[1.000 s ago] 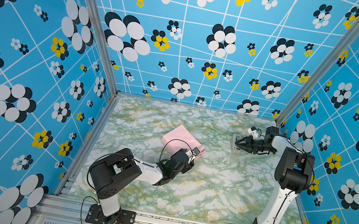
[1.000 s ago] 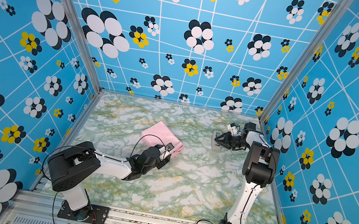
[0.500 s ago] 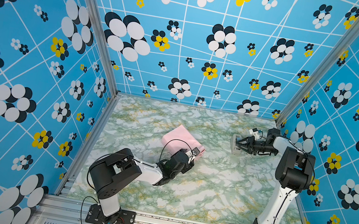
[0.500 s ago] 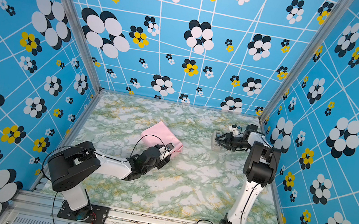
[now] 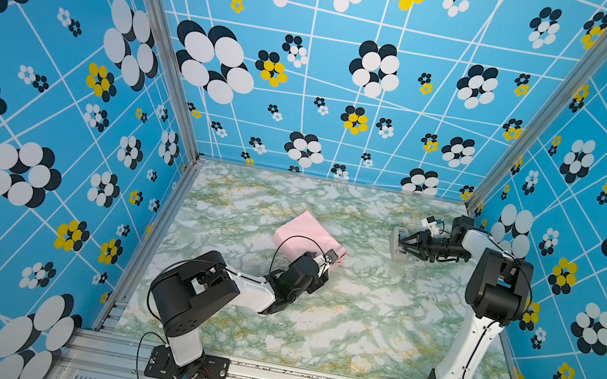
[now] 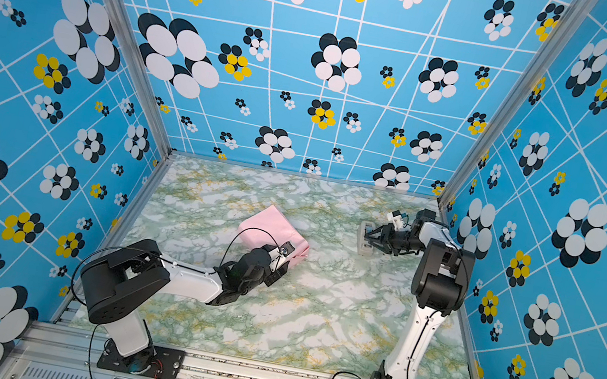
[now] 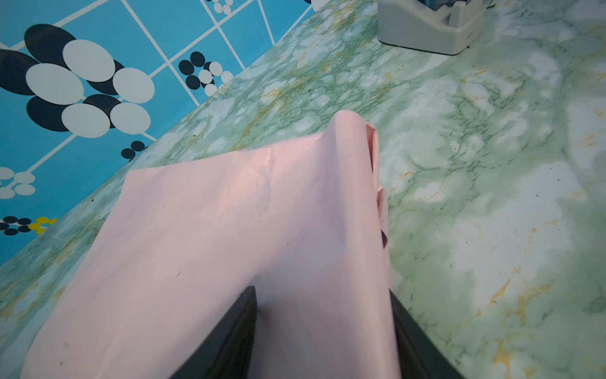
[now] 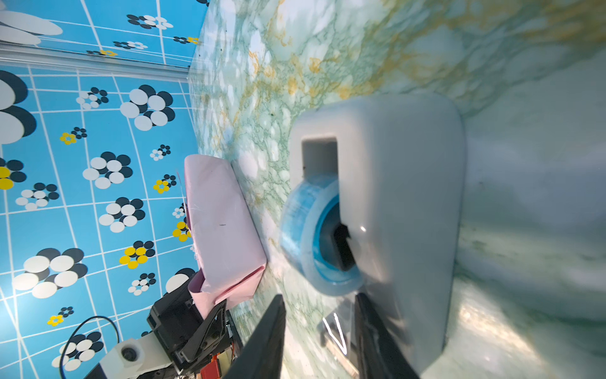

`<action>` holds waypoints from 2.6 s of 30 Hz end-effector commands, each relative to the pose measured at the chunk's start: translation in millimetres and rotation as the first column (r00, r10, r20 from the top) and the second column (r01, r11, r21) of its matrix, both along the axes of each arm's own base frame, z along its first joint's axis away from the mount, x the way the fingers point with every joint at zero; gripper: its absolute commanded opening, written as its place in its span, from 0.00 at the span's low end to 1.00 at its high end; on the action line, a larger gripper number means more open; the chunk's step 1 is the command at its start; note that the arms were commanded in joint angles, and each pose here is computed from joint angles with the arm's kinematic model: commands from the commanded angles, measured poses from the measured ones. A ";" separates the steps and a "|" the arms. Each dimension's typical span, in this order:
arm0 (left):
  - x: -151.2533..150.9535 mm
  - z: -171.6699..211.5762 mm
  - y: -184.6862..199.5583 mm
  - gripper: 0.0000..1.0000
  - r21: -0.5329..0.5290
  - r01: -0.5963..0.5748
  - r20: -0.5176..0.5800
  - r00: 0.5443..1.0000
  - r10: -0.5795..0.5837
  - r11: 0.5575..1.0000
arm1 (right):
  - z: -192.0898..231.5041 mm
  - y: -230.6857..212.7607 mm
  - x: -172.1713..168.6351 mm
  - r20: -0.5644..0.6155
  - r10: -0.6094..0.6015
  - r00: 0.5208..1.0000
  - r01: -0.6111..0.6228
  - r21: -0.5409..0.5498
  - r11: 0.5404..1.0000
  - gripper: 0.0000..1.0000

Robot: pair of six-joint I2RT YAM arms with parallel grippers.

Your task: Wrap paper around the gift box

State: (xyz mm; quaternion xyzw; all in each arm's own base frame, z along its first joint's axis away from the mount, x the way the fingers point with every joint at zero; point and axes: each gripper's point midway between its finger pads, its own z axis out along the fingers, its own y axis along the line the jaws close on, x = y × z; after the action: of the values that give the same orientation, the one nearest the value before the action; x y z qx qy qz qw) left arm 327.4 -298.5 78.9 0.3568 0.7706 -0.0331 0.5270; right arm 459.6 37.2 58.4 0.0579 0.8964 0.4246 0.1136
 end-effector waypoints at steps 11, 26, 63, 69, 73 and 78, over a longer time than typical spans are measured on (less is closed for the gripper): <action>-20.2 -72.6 37.5 0.59 0.186 -0.012 -0.197 0.979 0.050 0.982 | -33.3 7.8 -20.0 -0.148 0.053 0.988 -0.052 0.004 0.999 0.37; -19.5 -71.0 35.6 0.59 0.183 -0.008 -0.194 0.980 0.044 0.983 | -30.5 13.1 -13.1 -0.156 0.055 0.986 -0.042 0.083 0.996 0.28; -20.7 -72.3 38.0 0.59 0.183 -0.013 -0.195 0.980 0.049 0.983 | 24.7 10.3 -8.7 -0.099 -0.088 0.991 0.113 0.289 0.951 0.00; -20.8 -72.2 37.7 0.59 0.180 -0.015 -0.195 0.980 0.050 0.984 | 38.1 9.3 -6.6 -0.086 -0.116 0.990 0.138 0.328 0.935 0.00; -21.2 -72.2 38.4 0.59 0.178 -0.017 -0.195 0.979 0.052 0.984 | 46.2 9.5 -7.7 -0.076 -0.123 0.990 0.141 0.338 0.931 0.00; -21.1 -72.2 38.4 0.59 0.178 -0.016 -0.192 0.980 0.051 0.984 | 45.6 8.8 -12.2 -0.100 -0.134 0.986 0.161 0.334 0.929 0.00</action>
State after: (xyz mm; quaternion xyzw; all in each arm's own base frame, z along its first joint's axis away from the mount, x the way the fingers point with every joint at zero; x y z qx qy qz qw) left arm 327.9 -298.8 79.0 0.3565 0.7705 -0.0334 0.5273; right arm 453.7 44.9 84.9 0.1563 0.8206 0.5404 0.1009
